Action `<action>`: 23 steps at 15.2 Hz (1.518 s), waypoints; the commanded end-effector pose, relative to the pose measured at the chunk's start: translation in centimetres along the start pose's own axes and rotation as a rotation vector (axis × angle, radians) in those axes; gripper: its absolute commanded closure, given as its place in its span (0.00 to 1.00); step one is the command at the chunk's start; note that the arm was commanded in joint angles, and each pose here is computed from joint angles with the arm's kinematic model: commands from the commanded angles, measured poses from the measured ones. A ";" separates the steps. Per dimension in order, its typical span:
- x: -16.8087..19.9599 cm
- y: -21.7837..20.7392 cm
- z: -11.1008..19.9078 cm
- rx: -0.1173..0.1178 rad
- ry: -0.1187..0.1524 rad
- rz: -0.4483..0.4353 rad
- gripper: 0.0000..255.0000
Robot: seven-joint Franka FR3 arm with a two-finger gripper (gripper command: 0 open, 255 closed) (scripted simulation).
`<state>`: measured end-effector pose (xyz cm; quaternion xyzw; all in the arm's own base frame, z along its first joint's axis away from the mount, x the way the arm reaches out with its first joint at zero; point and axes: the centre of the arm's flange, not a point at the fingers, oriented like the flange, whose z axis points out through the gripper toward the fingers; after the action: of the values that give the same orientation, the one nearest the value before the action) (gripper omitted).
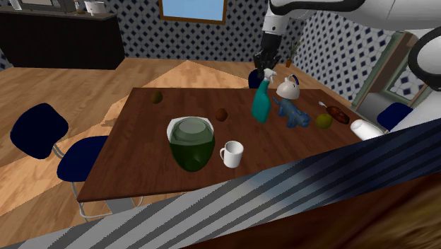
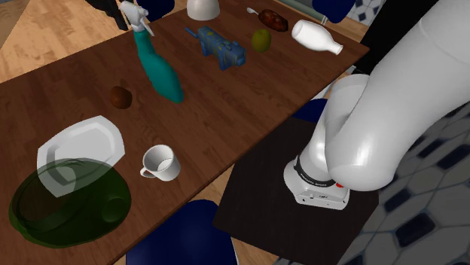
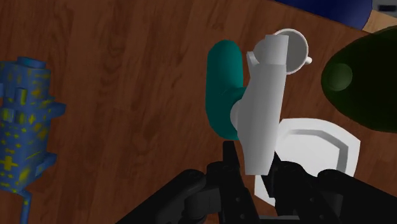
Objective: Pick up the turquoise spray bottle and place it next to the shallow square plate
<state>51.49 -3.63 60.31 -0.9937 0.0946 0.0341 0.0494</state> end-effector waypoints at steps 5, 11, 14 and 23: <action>6.0 -2.8 4.6 0.000 0.002 0.000 1.00; 11.9 -5.8 9.3 0.000 0.002 0.000 1.00; 12.0 -5.7 10.8 0.000 0.002 0.000 1.00; 12.4 -5.2 15.5 0.000 0.002 0.000 1.00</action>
<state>63.75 0.86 45.04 -0.9937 0.0948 0.0335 0.0495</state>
